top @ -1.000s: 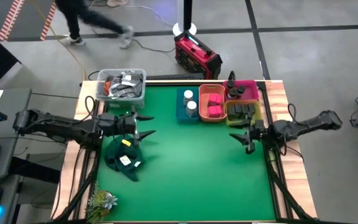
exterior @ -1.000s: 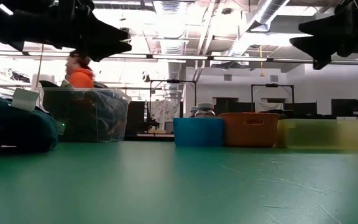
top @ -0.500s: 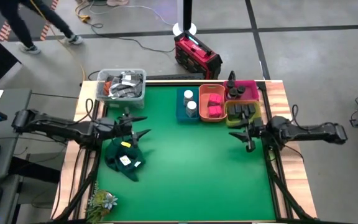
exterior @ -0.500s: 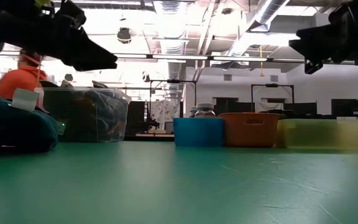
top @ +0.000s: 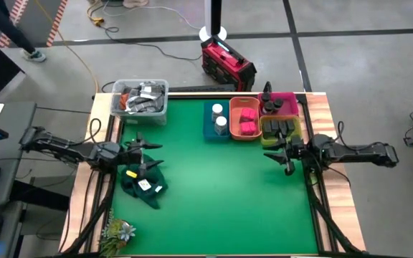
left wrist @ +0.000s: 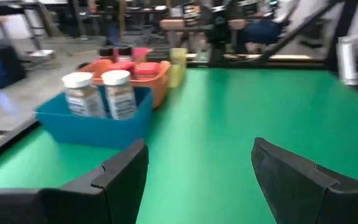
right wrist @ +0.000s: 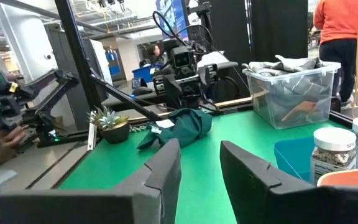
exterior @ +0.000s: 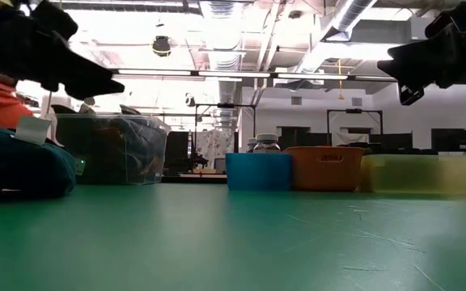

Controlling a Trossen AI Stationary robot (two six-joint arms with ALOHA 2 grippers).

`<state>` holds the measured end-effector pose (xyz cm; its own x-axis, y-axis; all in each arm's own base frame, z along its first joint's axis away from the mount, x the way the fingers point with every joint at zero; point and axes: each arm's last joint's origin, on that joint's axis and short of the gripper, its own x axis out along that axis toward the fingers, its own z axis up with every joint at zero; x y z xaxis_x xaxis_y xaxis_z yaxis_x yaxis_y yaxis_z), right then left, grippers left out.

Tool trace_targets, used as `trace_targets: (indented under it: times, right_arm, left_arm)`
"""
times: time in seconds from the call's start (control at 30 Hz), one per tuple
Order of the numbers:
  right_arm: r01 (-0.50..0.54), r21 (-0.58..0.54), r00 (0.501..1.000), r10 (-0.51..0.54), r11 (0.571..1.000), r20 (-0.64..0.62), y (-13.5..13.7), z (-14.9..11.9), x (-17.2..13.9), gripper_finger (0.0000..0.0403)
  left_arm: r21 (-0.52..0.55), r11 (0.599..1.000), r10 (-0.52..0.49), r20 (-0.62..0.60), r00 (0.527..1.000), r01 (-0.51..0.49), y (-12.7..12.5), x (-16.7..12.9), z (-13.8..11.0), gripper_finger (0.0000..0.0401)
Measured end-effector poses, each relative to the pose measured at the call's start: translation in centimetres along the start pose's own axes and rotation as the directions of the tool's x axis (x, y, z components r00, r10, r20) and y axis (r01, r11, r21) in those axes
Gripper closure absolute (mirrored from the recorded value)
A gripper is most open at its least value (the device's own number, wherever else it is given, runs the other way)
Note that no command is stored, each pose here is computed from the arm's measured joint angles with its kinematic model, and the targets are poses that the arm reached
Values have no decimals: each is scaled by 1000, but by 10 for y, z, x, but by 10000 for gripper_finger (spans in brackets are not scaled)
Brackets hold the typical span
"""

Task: Sort spices by type
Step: Return to Home Position

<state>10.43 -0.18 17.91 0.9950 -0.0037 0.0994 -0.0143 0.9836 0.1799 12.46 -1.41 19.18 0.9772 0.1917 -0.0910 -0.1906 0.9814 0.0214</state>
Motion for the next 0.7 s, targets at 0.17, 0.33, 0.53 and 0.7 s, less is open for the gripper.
trace_targets:
  times: [0.17,0.33,0.53,0.7]
  right_arm:
    - [7,1,999,-7,1000,-35,-1,-3,0,260]
    - [16,1,996,-16,1000,-85,-2,-8,0,259]
    - [29,3,988,-28,1000,-152,-3,-15,-1,259]
    - [39,2,980,-38,999,-197,-3,-19,-2,259]
  left_arm:
    - [-49,988,-147,6,989,147,-1,-13,-3,130]
    - [-56,944,-325,-10,946,324,-3,-25,-7,130]
    - [41,905,-424,-12,906,424,-1,-36,-10,130]
    - [-82,922,-382,-13,924,380,2,-39,-11,130]
